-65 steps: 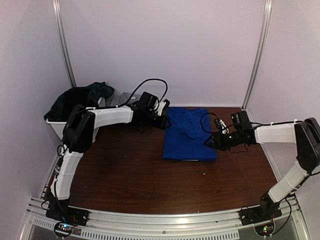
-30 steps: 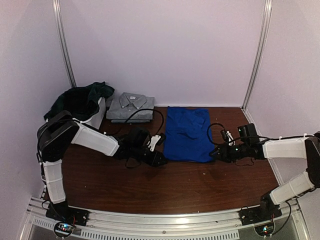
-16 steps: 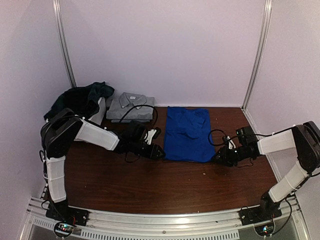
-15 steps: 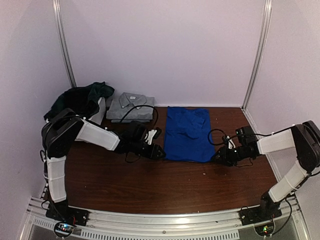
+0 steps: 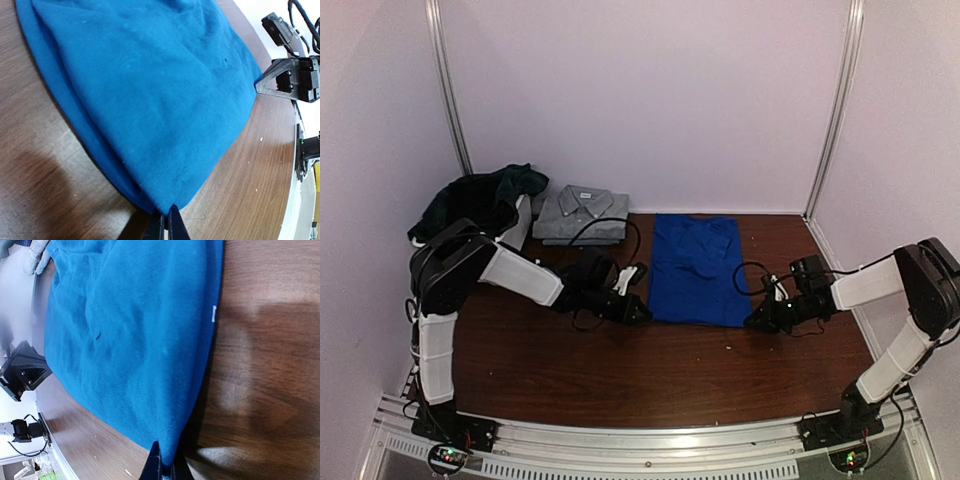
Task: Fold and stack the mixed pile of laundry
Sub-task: Pick up the 2/3-rectangle-folded T-shirt from the center of the board, then fold the 2/3-rectangle-folded T-shirt at the center of the board.
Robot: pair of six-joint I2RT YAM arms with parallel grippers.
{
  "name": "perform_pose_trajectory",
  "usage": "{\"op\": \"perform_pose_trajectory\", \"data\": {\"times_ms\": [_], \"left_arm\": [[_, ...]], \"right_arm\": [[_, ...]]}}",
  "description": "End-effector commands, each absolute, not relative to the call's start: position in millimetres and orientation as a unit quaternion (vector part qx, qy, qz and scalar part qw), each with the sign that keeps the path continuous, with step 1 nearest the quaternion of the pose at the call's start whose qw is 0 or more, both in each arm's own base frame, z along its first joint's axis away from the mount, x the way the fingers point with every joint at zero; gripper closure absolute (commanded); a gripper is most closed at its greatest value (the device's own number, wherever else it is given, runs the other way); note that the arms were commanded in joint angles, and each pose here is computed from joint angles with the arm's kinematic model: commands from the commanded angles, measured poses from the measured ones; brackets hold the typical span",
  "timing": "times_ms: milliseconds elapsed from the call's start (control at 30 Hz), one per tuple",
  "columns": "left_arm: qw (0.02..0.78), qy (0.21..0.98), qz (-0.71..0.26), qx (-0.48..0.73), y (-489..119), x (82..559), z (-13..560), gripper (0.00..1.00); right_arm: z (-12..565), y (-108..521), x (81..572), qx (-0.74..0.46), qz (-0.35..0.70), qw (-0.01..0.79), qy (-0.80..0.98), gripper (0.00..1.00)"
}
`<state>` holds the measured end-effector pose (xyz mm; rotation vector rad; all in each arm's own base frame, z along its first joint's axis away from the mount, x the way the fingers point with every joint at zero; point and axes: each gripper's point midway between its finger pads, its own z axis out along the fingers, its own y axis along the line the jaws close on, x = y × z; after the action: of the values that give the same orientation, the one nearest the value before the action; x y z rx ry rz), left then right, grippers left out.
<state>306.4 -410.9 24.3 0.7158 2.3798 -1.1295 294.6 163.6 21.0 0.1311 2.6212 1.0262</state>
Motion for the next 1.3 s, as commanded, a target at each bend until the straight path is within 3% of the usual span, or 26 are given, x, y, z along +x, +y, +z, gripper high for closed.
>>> {"op": "perform_pose_trajectory", "data": {"times_ms": [0,400,600,833,1033,1267], "left_arm": [[0.211,0.832,-0.431,0.278,-421.6,293.3,35.0,1.00],[0.174,0.839,-0.428,0.288,-386.3,193.8,50.4,1.00],[0.186,0.839,-0.419,0.292,-376.2,174.7,80.2,1.00],[0.243,0.846,-0.377,0.288,-383.0,213.9,124.0,1.00],[0.284,0.865,-0.337,0.241,-370.6,288.0,136.5,1.00],[0.301,0.866,-0.329,0.228,-381.4,370.8,129.5,1.00]], "right_arm": [[28.8,164.8,285.5,0.039,0.365,0.162,0.916,1.00],[54.6,170.4,195.1,0.064,0.392,0.141,0.907,1.00],[95.5,171.4,185.0,0.083,0.422,0.178,0.885,1.00],[131.6,173.6,231.2,0.052,0.376,0.222,0.898,1.00],[161.1,179.1,303.4,0.035,0.371,0.265,0.889,1.00],[144.3,177.6,387.5,0.029,0.351,0.284,0.892,1.00]]}}
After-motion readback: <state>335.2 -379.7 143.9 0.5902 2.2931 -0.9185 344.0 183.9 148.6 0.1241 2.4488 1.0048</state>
